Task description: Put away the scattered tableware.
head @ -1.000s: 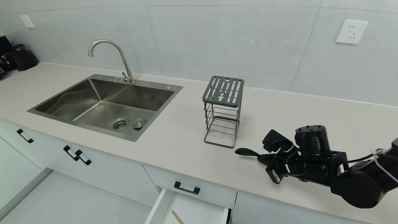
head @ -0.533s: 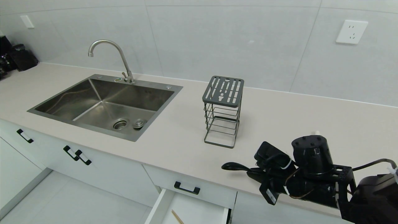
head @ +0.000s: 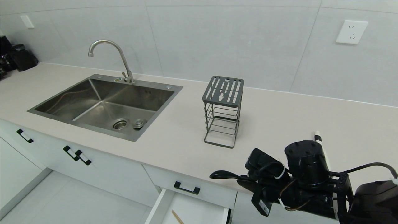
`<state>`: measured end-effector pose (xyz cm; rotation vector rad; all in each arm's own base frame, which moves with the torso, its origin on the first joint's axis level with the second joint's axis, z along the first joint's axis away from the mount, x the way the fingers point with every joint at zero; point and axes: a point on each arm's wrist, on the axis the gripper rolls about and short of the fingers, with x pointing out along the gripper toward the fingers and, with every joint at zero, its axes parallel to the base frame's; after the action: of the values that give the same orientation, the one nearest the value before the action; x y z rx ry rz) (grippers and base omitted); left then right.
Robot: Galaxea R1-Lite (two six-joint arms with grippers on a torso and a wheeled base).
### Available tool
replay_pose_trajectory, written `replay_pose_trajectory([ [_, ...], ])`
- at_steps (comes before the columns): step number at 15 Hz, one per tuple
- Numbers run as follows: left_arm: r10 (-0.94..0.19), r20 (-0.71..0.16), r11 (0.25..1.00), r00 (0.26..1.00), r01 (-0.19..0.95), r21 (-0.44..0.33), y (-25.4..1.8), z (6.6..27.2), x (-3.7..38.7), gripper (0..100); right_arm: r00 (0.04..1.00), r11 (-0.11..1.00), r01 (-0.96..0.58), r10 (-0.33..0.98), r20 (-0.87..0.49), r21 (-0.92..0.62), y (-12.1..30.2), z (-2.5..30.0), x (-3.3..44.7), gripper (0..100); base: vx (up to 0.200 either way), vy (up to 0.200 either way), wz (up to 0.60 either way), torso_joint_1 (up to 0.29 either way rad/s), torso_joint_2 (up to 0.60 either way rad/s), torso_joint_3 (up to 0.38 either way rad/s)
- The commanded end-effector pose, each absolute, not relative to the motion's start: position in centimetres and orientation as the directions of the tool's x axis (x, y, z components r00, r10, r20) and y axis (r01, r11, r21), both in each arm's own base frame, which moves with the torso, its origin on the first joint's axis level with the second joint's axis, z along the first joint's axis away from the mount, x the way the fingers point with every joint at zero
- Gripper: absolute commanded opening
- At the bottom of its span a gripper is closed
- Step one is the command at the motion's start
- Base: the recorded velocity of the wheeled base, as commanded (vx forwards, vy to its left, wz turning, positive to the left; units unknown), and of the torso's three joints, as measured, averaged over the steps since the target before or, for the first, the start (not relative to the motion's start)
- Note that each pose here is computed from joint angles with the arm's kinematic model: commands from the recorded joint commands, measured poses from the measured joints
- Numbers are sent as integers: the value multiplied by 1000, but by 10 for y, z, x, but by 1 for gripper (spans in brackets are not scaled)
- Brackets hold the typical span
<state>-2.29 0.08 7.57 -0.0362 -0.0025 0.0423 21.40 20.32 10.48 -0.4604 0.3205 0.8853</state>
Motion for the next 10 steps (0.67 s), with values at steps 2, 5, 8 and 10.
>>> replay_pose_trajectory([
  [2, 43, 2, 998, 999, -43, -37, 1, 76, -23, 100, 574, 524, -816, 689, -443, -242, 211, 107, 209, 0, 0, 0, 0, 0, 0, 0],
  [5, 43, 3, 998, 999, -43, -37, 1, 76, -23, 100, 516, 463, -856, 740, -432, -231, 225, 110, 198, 0, 0, 0, 0, 0, 0, 0],
  [8, 43, 3, 998, 999, -43, -37, 1, 76, -23, 100, 442, 407, -897, 802, -401, -174, 247, 116, 187, 0, 0, 0, 0, 0, 0, 0],
  [10, 43, 3, 998, 999, -43, -37, 1, 76, -23, 100, 428, 409, -903, 815, -392, -135, 254, 118, 183, 0, 0, 0, 0, 0, 0, 0],
])
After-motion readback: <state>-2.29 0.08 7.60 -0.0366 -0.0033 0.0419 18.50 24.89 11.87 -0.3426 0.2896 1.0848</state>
